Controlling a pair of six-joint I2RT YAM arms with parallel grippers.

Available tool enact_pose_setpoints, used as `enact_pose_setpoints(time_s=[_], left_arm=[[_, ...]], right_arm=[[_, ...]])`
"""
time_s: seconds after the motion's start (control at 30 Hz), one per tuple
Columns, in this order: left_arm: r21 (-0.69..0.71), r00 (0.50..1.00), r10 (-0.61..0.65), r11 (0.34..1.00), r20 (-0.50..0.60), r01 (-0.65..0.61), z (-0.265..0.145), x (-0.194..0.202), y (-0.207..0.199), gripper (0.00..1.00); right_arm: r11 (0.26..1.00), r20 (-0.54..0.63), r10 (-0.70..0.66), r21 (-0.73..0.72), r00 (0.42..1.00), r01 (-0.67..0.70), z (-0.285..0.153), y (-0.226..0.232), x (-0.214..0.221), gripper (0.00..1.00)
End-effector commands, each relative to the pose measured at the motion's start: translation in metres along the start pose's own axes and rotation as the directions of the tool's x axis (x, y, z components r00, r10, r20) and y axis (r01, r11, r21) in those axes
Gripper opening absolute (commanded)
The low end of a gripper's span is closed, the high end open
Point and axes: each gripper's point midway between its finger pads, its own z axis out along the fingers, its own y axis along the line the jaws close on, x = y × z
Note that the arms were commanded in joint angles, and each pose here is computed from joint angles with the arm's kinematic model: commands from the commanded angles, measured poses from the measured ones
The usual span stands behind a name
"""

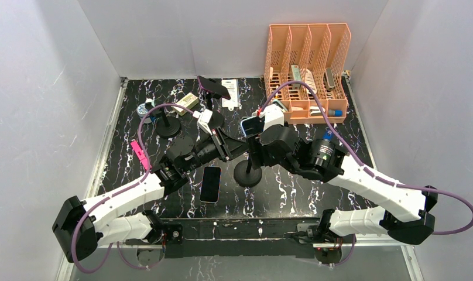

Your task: Remove the phone from the phone stand

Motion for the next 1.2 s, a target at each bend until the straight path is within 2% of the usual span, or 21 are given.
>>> enact_pose_setpoints(time_s=[0.0,0.2,0.47,0.6,0.8,0.97,1.0,1.03,1.17], left_arm=[[0.015,0.999,0.044,0.999,0.016,-0.044,-0.007,-0.005,-0.007,0.32],[0.035,0.999,0.046,0.998,0.017,-0.047,-0.006,-0.007,-0.012,0.4],[0.033,0.999,0.049,0.998,0.02,-0.049,-0.007,-0.007,-0.012,0.4],[0.03,0.999,0.045,0.999,0.019,-0.045,-0.009,-0.006,-0.01,0.3],[0.009,0.999,0.042,0.999,0.027,-0.042,-0.011,-0.005,-0.003,0.0],[0.003,0.999,0.033,0.999,0.043,-0.033,-0.015,-0.008,0.003,0.0],[0.004,0.999,0.026,1.0,0.043,-0.026,-0.015,-0.008,0.004,0.0],[0.01,0.999,0.023,1.0,0.044,-0.023,-0.015,-0.009,0.004,0.0],[0.036,0.999,0.006,0.999,0.047,-0.007,-0.017,-0.012,0.003,0.0]], right_arm=[[1.0,0.012,0.019,-0.009,1.0,-0.019,-0.003,-0.001,0.001,0.55],[1.0,0.008,0.019,-0.022,1.0,-0.019,-0.003,0.001,0.003,0.54],[1.0,0.01,0.017,-0.019,1.0,-0.017,-0.003,0.001,0.002,0.51],[1.0,0.012,0.021,-0.013,1.0,-0.021,-0.003,0.0,0.003,0.48],[0.999,0.027,0.04,0.026,0.999,-0.04,-0.004,-0.01,0.005,0.36],[0.996,0.021,0.037,0.085,0.999,-0.039,-0.002,-0.023,0.013,0.18],[0.994,0.018,0.039,0.102,0.999,-0.04,-0.002,-0.026,0.014,0.07],[0.992,0.015,0.04,0.12,0.999,-0.041,-0.001,-0.03,0.015,0.01],[0.988,0.009,0.048,0.144,0.999,-0.048,-0.002,-0.037,0.019,0.01]])
